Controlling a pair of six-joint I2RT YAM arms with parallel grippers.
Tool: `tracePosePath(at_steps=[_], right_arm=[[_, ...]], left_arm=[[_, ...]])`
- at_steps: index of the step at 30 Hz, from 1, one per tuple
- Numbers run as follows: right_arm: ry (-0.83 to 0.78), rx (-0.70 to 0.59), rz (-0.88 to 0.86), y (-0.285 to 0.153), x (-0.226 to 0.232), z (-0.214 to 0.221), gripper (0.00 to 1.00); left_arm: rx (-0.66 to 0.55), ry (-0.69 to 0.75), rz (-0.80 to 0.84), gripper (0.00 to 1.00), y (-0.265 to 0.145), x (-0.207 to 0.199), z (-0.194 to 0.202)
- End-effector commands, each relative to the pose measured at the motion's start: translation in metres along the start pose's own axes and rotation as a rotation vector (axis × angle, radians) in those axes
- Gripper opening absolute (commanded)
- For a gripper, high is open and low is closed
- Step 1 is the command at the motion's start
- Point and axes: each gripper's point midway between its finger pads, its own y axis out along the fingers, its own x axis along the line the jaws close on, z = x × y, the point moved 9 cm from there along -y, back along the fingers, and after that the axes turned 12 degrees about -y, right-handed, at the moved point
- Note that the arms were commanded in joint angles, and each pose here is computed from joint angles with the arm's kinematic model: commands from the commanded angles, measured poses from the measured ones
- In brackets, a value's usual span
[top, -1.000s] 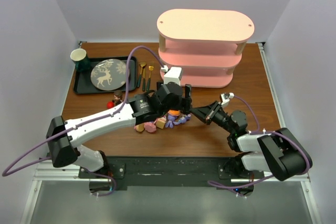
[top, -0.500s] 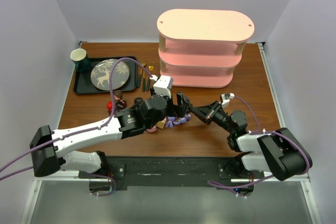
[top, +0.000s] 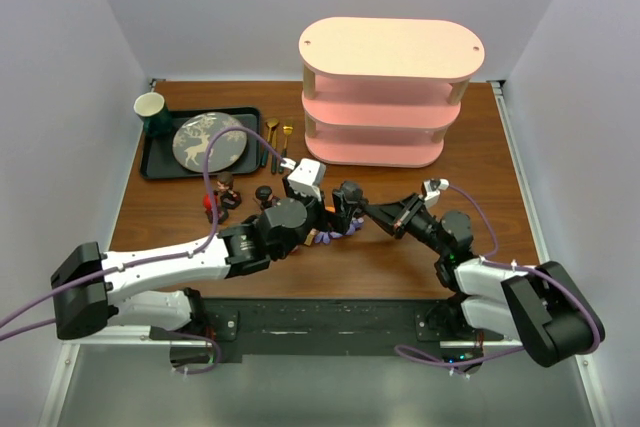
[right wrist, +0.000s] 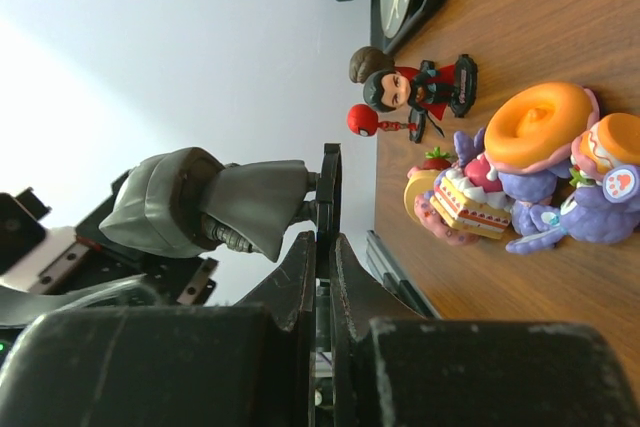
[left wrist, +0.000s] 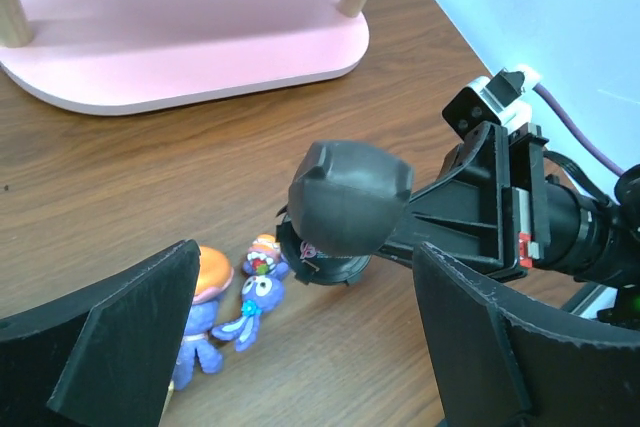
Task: Place and organize the plastic toys onto the shelf
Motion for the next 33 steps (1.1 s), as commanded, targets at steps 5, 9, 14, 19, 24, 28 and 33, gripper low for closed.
tracePosePath(at_steps=[5, 9, 14, 19, 24, 28, 33], right_arm=[[-0.01, -0.023, -0.015, 0.003, 0.007, -0.004, 0.0], [-0.01, -0.024, -0.019, 0.002, 0.008, -0.004, 0.0], [-0.01, -0.021, -0.02, 0.003, 0.009, -0.004, 0.0], [-0.011, -0.017, -0.029, 0.002, 0.011, -0.004, 0.0], [-0.011, -0.015, -0.03, 0.002, 0.011, -0.004, 0.0], [-0.015, -0.015, -0.034, 0.003, 0.012, -0.004, 0.0], [-0.015, -0.012, -0.035, 0.003, 0.012, -0.004, 0.0]], left_arm=[[-0.147, -0.012, 0.111, 0.92, -0.007, -0.011, -0.011], [-0.173, 0.008, 0.117, 0.9, -0.004, -0.012, -0.01], [-0.167, 0.016, 0.102, 0.82, 0.002, -0.012, -0.005], [-0.165, 0.014, 0.075, 0.79, 0.007, -0.012, 0.0], [-0.183, -0.001, 0.054, 0.76, 0.011, -0.01, 0.002], [-0.198, -0.011, 0.057, 0.72, 0.013, -0.012, 0.002], [-0.206, -0.025, 0.059, 0.7, 0.016, -0.013, 0.003]])
